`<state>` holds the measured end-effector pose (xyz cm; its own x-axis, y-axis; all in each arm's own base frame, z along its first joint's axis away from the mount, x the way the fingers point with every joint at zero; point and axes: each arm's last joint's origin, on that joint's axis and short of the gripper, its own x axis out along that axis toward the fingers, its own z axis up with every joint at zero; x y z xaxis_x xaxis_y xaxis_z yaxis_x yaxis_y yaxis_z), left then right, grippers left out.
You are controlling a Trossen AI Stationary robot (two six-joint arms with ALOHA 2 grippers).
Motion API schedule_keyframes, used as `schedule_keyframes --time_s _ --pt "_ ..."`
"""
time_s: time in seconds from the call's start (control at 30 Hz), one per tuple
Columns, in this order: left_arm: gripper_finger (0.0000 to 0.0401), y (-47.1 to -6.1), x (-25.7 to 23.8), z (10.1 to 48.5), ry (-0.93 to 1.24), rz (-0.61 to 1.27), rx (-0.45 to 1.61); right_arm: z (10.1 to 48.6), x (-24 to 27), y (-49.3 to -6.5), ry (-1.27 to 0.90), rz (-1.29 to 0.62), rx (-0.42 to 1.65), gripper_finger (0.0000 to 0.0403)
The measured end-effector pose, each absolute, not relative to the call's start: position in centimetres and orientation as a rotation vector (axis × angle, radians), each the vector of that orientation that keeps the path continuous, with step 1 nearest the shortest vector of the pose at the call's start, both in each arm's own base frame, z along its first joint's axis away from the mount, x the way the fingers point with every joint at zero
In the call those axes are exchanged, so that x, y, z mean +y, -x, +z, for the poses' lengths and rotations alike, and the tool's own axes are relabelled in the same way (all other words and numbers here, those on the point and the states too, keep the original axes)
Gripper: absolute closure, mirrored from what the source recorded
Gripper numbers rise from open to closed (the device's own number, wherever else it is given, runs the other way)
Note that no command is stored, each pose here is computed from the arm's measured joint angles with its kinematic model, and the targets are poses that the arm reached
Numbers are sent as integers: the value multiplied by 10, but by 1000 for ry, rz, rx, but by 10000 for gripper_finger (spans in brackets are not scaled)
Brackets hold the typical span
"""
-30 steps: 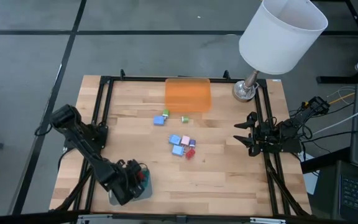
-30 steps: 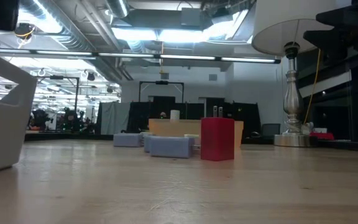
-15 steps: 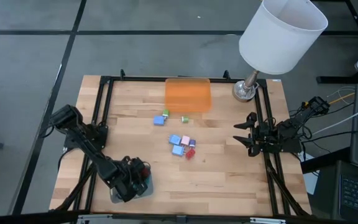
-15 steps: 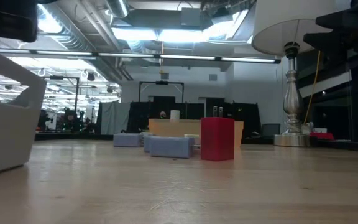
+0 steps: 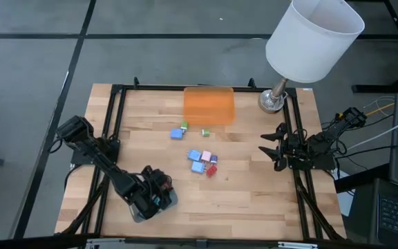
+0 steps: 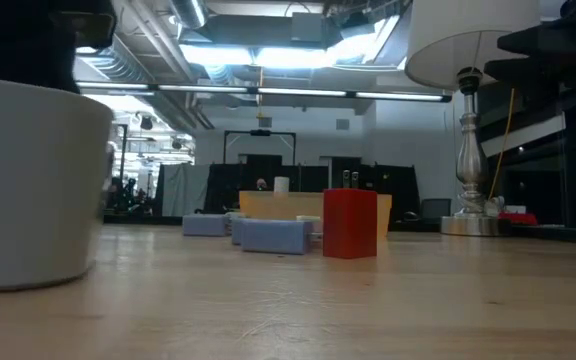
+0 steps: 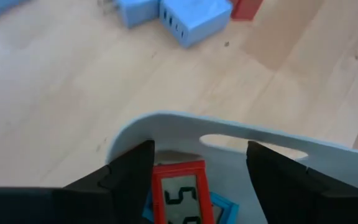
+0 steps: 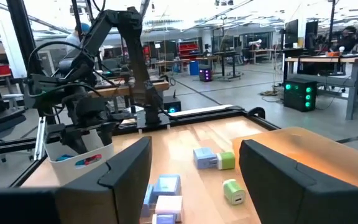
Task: Pick & Place Office items
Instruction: Put the red charger adapter into the orange bin
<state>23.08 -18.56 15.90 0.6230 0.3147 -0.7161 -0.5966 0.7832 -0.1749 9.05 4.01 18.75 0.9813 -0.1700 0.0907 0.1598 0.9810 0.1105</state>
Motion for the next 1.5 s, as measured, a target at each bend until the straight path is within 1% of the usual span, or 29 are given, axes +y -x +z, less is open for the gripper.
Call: schedule_keyframes --time_s 0.13,0.3,0.43,0.57,0.83,1.03,1.2,1.37,1.5 --pt "146 -237 -183 161 373 531 679 188 40 -90 -103 -170 -100 162" --pt "154 -246 -175 164 313 549 623 188 40 -90 -104 -172 -100 162" --pt "163 -255 -168 166 357 604 541 188 40 -90 -104 -172 -100 162" --pt "166 -263 -164 169 372 594 516 188 39 -91 -100 -175 -100 162" --pt "162 -268 -161 171 296 562 528 188 34 -93 -94 -228 -103 162" --pt "162 -274 -151 172 216 606 505 187 30 -96 -147 -238 -107 162" --pt "162 -283 -134 174 159 628 533 178 24 -106 -151 -348 -37 162" --pt "163 -297 -117 174 181 541 621 167 15 -120 -196 -415 65 162" --pt "171 -308 -111 179 115 446 600 178 6 -136 -145 -440 135 162"
